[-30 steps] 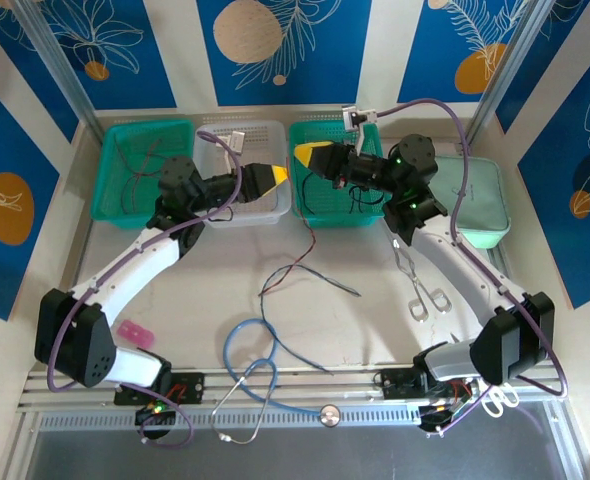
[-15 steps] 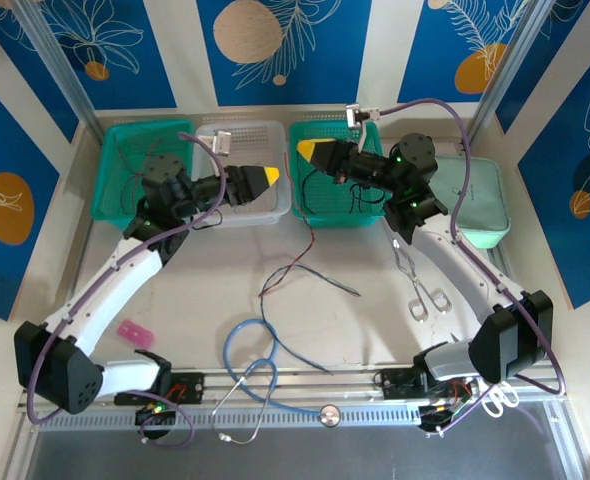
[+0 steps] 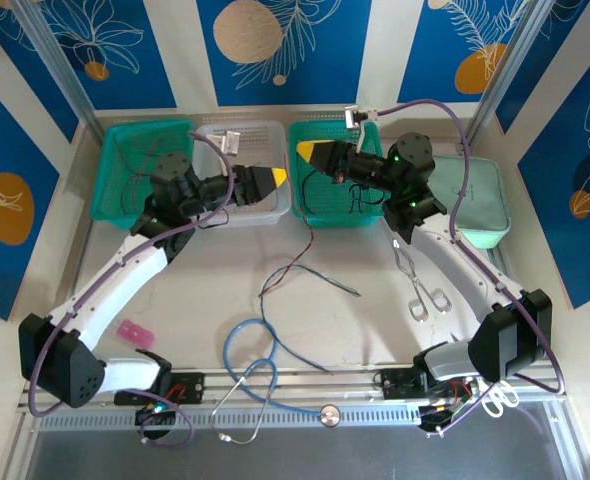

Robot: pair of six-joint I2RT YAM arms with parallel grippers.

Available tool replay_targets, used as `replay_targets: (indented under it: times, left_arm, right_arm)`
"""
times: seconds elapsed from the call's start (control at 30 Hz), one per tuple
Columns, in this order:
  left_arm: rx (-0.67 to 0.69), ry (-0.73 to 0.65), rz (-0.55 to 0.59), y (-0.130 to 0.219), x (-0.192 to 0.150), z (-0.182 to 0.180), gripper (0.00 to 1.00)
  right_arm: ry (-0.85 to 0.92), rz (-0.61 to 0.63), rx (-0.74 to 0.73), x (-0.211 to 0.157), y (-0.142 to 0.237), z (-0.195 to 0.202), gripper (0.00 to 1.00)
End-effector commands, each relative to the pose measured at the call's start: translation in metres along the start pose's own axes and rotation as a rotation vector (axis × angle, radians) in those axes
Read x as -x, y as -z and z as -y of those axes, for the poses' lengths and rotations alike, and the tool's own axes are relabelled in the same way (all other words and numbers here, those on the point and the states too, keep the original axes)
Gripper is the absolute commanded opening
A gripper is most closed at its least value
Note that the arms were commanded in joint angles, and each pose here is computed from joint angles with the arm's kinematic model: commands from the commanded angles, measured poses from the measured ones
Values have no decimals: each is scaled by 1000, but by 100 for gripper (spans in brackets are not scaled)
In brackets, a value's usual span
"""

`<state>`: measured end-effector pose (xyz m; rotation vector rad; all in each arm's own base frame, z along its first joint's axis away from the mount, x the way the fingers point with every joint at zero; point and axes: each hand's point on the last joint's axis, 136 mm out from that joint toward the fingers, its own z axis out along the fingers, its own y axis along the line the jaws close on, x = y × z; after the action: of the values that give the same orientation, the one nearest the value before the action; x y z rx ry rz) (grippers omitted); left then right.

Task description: Untangle the cables

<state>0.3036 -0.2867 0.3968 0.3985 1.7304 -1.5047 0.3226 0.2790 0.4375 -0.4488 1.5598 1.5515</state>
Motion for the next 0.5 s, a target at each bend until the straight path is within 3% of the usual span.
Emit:
replay_targets:
  times: [0.0,0.2,0.37,0.47]
  left_arm:
    - [-66,-90,16,-4,11,26,74]
    - [-28,-90,24,-8,10,19,69]
    - [-71,-88,68,-10,13,19,41]
    - [-73,-74,62,-14,13,16,36]
  right_arm:
    - [-9,-2,-10,-3,0,0,0]
    - [-9,-5,-6,-4,0,-1,0]
    - [8,-10,-21,-6,4,-6,0]
    - [26,-4,-28,-5,9,-12,0]
